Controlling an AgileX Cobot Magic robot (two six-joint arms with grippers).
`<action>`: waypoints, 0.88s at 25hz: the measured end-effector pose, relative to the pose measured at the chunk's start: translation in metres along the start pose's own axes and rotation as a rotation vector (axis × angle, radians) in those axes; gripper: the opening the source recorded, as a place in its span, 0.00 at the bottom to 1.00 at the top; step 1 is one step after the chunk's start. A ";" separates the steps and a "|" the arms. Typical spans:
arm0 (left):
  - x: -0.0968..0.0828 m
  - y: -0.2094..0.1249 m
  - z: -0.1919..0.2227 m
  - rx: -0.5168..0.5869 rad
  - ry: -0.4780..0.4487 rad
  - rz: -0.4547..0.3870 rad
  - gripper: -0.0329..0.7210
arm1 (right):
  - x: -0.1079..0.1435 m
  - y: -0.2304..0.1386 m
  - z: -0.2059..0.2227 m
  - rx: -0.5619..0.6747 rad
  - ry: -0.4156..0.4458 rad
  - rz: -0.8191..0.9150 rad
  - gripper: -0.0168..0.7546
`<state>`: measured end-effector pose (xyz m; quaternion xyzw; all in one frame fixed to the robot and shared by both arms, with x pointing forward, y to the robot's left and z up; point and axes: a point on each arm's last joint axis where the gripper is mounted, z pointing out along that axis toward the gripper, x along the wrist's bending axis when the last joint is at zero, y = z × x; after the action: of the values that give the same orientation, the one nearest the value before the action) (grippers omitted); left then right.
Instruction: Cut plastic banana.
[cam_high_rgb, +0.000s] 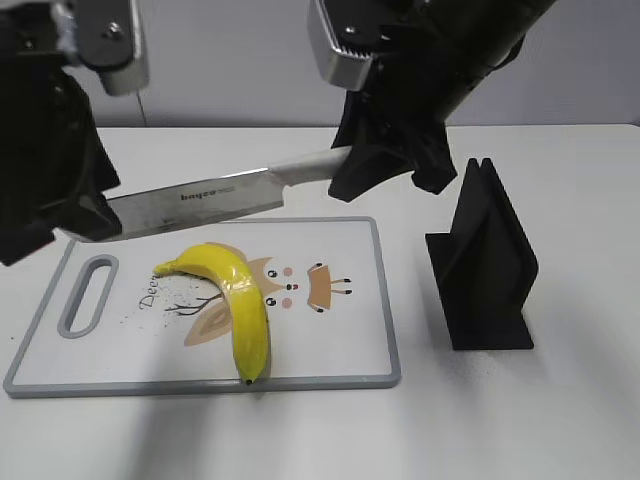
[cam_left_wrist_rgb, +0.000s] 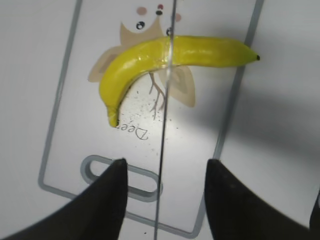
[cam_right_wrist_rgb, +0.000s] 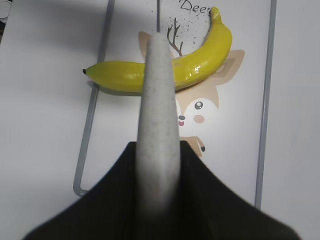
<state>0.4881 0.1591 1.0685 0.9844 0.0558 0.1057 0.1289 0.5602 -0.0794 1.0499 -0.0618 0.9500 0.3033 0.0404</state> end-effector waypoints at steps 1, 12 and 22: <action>0.002 0.000 0.009 0.016 -0.023 -0.002 0.69 | 0.000 0.000 0.001 0.000 0.000 0.000 0.27; 0.013 0.002 0.039 0.045 -0.041 0.002 0.09 | -0.007 -0.013 0.021 0.040 0.019 0.012 0.27; 0.020 0.004 0.053 0.049 -0.018 0.015 0.03 | -0.013 -0.016 0.026 0.050 -0.020 0.006 0.26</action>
<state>0.5198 0.1454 1.0230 0.9886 0.0498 0.0963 0.1043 0.5762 -0.0763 1.0215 -0.0551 0.9571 0.2801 0.0504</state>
